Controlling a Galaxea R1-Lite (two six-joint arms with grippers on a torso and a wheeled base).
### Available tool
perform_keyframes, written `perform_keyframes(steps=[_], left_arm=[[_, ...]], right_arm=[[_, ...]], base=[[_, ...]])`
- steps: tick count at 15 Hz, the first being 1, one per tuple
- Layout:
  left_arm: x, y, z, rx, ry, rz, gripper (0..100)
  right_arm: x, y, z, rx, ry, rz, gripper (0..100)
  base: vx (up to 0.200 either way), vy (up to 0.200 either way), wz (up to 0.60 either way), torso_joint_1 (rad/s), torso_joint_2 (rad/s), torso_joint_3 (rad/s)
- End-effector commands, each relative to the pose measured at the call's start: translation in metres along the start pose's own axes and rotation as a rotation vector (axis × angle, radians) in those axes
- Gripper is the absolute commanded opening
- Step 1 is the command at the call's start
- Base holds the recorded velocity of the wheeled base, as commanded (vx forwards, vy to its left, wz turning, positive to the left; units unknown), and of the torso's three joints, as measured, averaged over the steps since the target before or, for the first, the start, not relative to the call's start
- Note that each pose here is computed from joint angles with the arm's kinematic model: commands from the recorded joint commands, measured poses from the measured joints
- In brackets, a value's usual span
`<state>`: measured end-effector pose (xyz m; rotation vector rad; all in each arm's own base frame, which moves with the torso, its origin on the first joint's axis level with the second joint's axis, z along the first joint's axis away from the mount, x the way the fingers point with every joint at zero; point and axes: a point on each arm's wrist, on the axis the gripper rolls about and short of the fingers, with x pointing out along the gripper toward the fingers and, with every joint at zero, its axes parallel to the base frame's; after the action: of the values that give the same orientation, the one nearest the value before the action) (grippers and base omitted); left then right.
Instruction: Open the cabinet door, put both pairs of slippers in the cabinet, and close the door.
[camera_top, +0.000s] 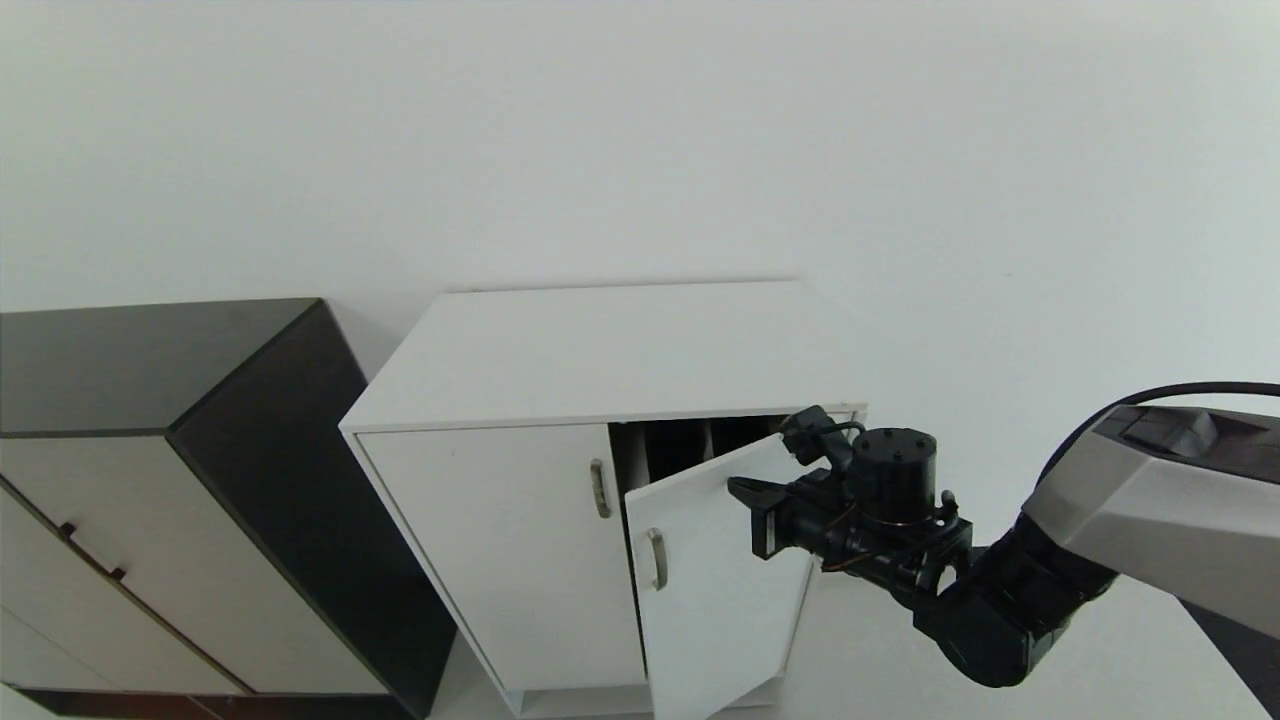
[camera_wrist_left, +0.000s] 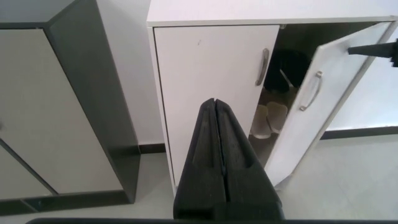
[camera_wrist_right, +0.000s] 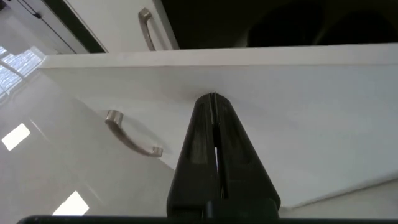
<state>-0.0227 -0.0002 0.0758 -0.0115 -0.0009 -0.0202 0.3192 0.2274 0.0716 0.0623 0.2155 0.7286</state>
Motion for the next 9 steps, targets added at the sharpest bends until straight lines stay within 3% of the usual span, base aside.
perform_keyframes(steps=[1, 9], left_arm=[[0.0, 0.0, 0.0, -0.001, 0.0, 0.0, 0], [0.0, 0.0, 0.0, -0.002, 0.0, 0.0, 0]], right_arm=[[0.012, -0.002, -0.009, 0.001, 0.011, -0.002, 0], [0.035, -0.022, 0.006, 0.008, 0.002, -0.043, 0]], base=[[0.0, 0.0, 0.0, 0.0, 0.0, 0.0], [0.0, 0.0, 0.0, 0.0, 0.0, 0.0]])
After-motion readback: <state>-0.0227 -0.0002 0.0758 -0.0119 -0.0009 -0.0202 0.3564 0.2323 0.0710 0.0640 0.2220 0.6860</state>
